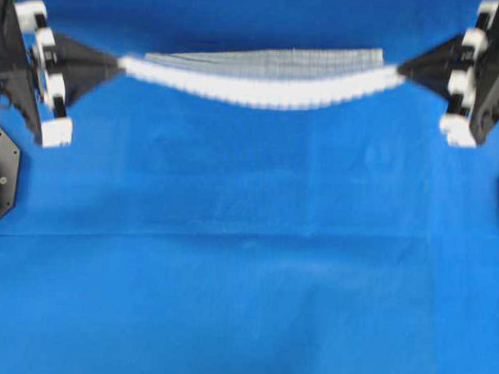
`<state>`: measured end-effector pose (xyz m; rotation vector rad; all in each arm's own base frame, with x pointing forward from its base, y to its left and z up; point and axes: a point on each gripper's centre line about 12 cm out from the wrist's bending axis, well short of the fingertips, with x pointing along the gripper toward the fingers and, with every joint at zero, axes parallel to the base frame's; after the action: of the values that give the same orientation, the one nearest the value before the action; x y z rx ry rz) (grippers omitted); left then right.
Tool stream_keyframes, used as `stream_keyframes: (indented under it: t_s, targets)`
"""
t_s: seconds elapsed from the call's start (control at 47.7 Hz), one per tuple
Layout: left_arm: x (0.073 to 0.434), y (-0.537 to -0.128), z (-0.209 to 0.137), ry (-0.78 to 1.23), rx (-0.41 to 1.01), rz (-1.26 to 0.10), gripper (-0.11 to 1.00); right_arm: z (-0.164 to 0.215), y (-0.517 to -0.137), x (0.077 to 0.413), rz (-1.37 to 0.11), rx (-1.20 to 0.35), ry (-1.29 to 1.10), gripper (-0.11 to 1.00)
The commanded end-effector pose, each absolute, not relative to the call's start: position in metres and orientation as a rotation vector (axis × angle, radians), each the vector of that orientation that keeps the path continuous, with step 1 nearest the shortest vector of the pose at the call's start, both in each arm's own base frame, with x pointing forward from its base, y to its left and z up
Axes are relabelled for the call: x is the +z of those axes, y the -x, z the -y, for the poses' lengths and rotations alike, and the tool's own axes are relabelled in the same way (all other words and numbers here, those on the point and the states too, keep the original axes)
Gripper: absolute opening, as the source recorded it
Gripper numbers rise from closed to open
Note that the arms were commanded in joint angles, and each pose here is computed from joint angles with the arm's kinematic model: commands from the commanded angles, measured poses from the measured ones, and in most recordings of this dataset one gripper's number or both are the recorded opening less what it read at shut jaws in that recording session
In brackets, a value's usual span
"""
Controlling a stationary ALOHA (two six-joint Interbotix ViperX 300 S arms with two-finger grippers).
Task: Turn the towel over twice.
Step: 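Lay the far edge down at the near edge and release both grippers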
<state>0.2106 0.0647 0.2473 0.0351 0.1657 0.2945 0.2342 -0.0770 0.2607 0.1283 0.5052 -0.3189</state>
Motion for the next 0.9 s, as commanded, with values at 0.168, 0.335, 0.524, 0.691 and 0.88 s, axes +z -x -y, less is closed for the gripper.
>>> stream_keyframes:
  t_s: [0.168,0.335,0.524,0.691,0.88]
  targets:
    - [0.212,-0.215,-0.027,0.005,0.125,-0.298,0.02,0.036,-0.242,0.229,-0.573,-0.184,-0.195,0.05]
    - [0.182,-0.216,-0.007,0.040,0.039,-0.411,0.02,0.014,-0.247,0.196,-0.649,-0.131,-0.250,0.05]
    - [0.157,-0.222,0.014,0.020,-0.051,-0.527,0.02,-0.007,-0.255,0.164,-0.715,-0.096,-0.322,0.05]
    - [0.138,-0.232,0.026,0.004,-0.095,-0.610,0.02,-0.030,-0.264,0.149,-0.768,-0.058,-0.369,0.05]
    - [0.127,-0.245,0.035,-0.009,-0.121,-0.661,0.02,-0.049,-0.274,0.145,-0.796,-0.017,-0.382,0.05]
